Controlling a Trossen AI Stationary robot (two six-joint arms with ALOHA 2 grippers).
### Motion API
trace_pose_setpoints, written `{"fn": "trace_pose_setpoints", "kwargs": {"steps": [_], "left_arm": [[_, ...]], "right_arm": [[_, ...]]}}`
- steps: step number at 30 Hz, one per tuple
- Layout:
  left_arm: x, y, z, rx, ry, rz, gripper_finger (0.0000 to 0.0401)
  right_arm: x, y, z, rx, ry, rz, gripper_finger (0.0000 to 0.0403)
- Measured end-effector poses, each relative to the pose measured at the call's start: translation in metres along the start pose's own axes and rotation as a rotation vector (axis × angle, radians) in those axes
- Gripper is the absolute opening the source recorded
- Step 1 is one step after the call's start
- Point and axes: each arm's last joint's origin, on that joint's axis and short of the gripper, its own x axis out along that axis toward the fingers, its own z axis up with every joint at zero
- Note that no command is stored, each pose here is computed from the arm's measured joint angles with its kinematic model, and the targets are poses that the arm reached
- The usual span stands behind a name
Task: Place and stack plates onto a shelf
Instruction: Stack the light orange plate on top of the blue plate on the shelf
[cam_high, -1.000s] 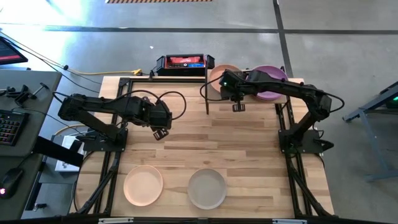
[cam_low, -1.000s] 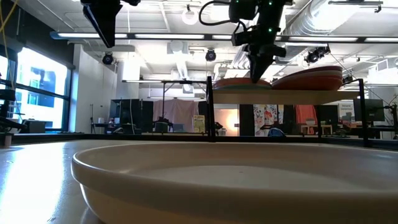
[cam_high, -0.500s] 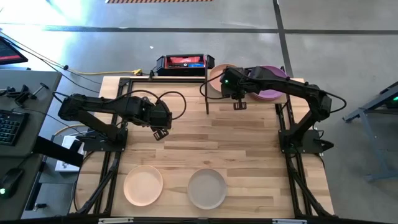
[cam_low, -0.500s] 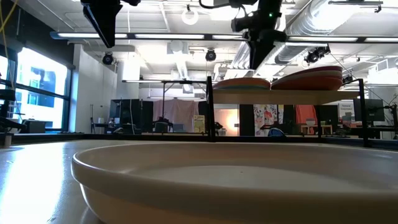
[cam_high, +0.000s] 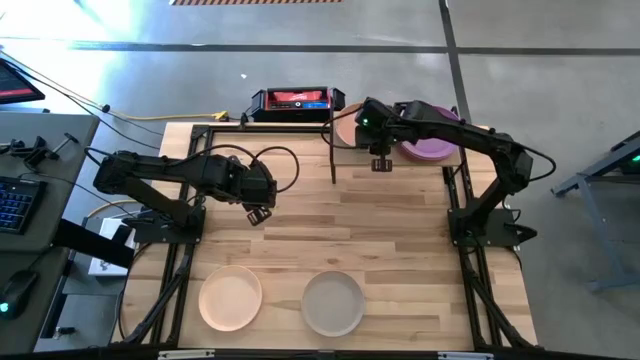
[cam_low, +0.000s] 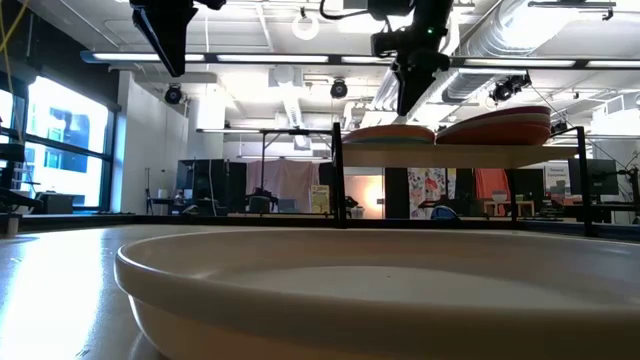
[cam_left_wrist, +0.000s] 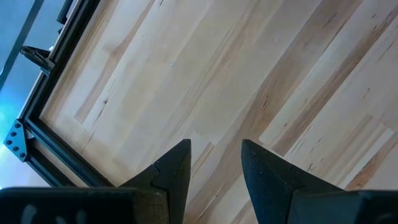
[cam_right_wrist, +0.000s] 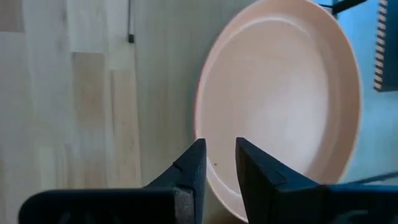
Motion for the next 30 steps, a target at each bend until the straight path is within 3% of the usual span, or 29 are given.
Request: {"fn": "trace_pose_setpoints", "kwargs": {"steps": [30], "left_arm": [[0.000,0.000,-0.001,0.003,0.004,0.004,0.0131]], "right_arm": [[0.024,0.003,0.003,0.061,0.086,0.058,0.0065]]}}
